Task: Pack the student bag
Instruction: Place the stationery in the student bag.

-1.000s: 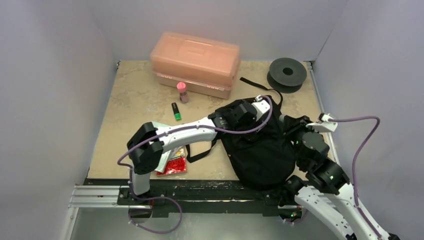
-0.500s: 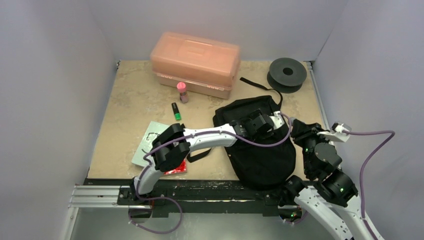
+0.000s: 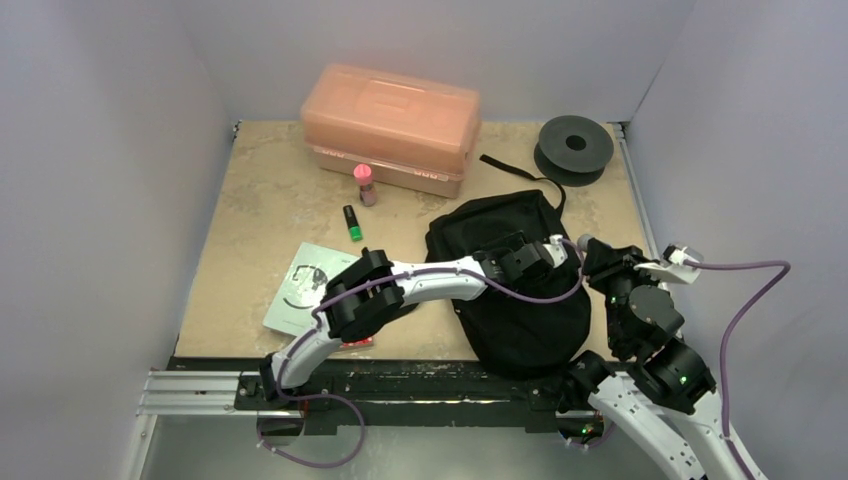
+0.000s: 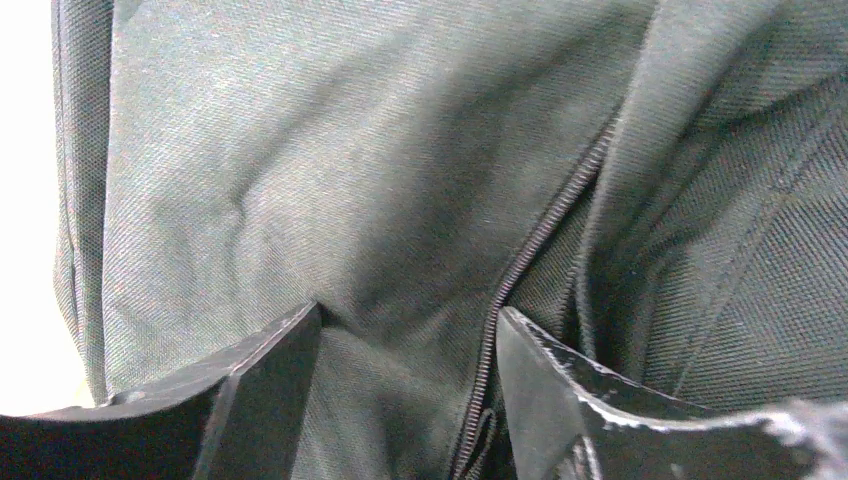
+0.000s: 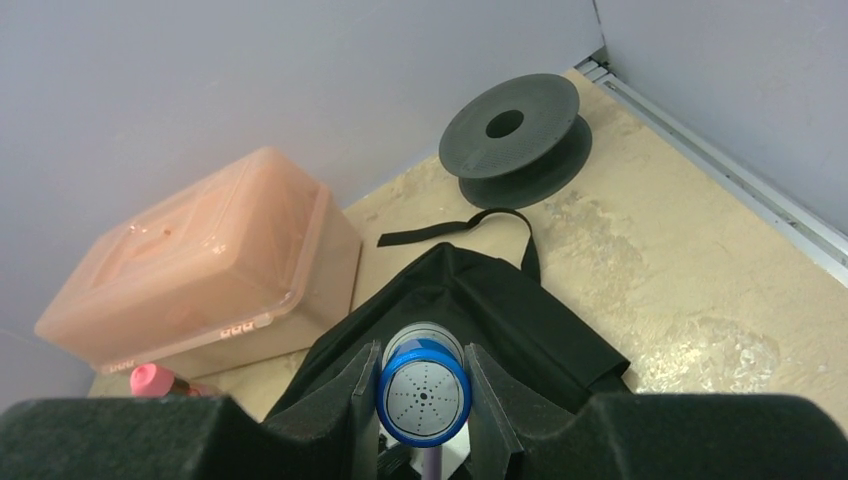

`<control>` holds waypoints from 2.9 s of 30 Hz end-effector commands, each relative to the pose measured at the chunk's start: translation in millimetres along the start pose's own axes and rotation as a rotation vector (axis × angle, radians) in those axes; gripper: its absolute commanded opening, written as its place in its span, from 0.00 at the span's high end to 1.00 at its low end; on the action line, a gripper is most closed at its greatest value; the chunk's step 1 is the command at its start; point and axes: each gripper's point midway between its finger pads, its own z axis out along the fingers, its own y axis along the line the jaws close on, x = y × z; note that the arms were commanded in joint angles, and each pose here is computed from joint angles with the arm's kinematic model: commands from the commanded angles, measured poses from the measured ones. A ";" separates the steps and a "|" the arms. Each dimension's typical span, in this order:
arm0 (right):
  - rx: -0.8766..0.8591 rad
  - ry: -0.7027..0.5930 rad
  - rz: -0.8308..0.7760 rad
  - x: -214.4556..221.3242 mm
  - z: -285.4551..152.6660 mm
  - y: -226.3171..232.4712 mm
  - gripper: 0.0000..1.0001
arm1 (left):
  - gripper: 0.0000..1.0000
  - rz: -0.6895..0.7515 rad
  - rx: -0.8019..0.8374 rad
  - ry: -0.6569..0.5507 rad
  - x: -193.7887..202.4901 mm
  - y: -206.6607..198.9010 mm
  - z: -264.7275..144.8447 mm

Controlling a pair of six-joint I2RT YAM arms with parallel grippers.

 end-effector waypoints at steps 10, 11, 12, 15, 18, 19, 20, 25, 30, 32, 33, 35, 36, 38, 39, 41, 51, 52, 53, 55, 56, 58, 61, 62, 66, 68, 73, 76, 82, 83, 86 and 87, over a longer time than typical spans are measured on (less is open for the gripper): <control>0.163 0.029 0.088 22.0 11.9 -14.9 1.00 | 1.00 -0.224 0.008 -0.097 -27.1 43.1 -35.5; 0.181 0.025 0.089 22.8 12.9 -17.3 1.00 | 1.00 -0.249 0.019 -0.104 -28.7 48.3 -40.1; 0.200 0.020 0.091 22.5 13.4 -19.5 1.00 | 1.00 -0.271 0.034 -0.112 -31.0 52.2 -45.3; 0.254 -0.009 0.071 15.2 14.7 -25.4 1.00 | 1.00 -0.361 0.112 -0.143 -34.1 56.5 -59.4; 0.280 -0.046 0.041 -1.3 14.5 -25.0 1.00 | 1.00 -0.476 0.236 -0.160 -33.3 54.6 -66.8; 0.285 -0.050 0.029 -3.4 14.7 -25.1 1.00 | 1.00 -0.516 0.282 -0.164 -33.3 53.0 -68.1; 0.282 -0.042 0.020 -1.8 15.3 -24.2 1.00 | 1.00 -0.552 0.323 -0.169 -34.1 52.4 -70.7; 0.019 0.166 0.038 58.9 25.7 24.6 1.00 | 1.00 -0.697 0.510 -0.214 -48.7 55.0 -87.9; -0.199 0.334 0.143 115.0 28.3 73.1 1.00 | 1.00 -0.725 0.643 -0.279 -71.5 57.1 -120.1; -0.227 0.357 0.157 128.2 32.6 81.5 1.00 | 1.00 -0.740 0.686 -0.293 -76.7 56.6 -132.3; -0.236 0.365 0.156 134.0 34.9 83.9 1.00 | 1.00 -0.746 0.706 -0.298 -78.5 56.2 -138.0; -0.256 0.365 0.163 141.6 38.5 88.0 1.00 | 1.00 -0.761 0.738 -0.303 -81.6 56.5 -148.5; -0.261 0.368 0.169 146.5 39.2 87.6 1.00 | 1.00 -0.769 0.750 -0.302 -82.5 56.9 -152.6; -0.279 0.384 0.175 157.3 37.5 85.7 1.00 | 1.00 -0.787 0.764 -0.299 -84.0 57.7 -158.5; -0.299 0.387 0.186 160.1 36.3 87.3 1.00 | 1.00 -0.797 0.770 -0.298 -84.4 58.3 -160.0; -0.330 0.395 0.187 168.5 33.1 86.1 1.00 | 1.00 -0.819 0.789 -0.300 -87.5 58.8 -162.5; -0.452 0.386 0.245 193.4 25.0 84.9 0.99 | 1.00 -0.928 0.911 -0.261 -95.0 49.1 -156.1; -0.456 0.382 0.264 195.4 25.6 84.9 0.98 | 1.00 -0.933 0.922 -0.262 -96.0 48.5 -156.4; -0.455 0.384 0.294 197.7 25.8 85.1 0.97 | 1.00 -0.937 0.930 -0.258 -96.5 47.5 -156.6; -0.443 0.393 0.378 199.6 28.2 85.5 0.98 | 1.00 -0.946 0.939 -0.245 -95.2 45.0 -155.7; -0.451 0.403 0.434 199.2 28.0 87.9 0.98 | 1.00 -0.947 0.939 -0.240 -94.1 45.1 -155.5; -0.470 0.418 0.537 194.9 28.6 93.9 0.98 | 1.00 -0.949 0.926 -0.220 -89.6 44.6 -152.0; -0.431 0.468 0.616 199.4 37.1 94.4 0.98 | 1.00 -0.950 0.905 -0.190 -81.7 44.5 -147.6; -0.422 0.474 0.630 200.1 40.5 93.3 0.98 | 1.00 -0.949 0.897 -0.181 -79.2 44.6 -146.1; -0.365 0.449 0.631 207.2 54.7 80.2 0.98 | 1.00 -0.941 0.875 -0.138 -69.0 42.9 -140.2; -0.354 0.443 0.632 209.2 61.6 77.2 0.98 | 0.95 -0.941 0.858 -0.113 -63.4 43.0 -137.6; -0.364 0.473 0.587 218.3 70.4 80.5 0.95 | 0.60 -0.902 0.749 -0.107 -47.5 60.5 -137.1; -0.361 0.517 0.575 227.6 72.0 83.4 0.95 | 0.51 -0.864 0.656 -0.129 -37.4 81.6 -143.3; -0.437 0.574 0.437 245.4 69.8 90.3 0.92 | 0.46 -0.920 0.447 -0.130 1.7 132.6 -134.1; -0.458 0.579 0.428 245.6 69.2 93.8 0.92 | 0.45 -0.947 0.409 -0.118 10.9 141.0 -129.6; -0.497 0.604 0.396 250.0 68.6 100.2 0.90 | 0.47 -1.018 0.333 -0.069 37.3 154.5 -115.5; -0.506 0.614 0.383 252.0 69.3 102.6 0.87 | 0.48 -1.035 0.318 -0.057 44.3 155.8 -110.0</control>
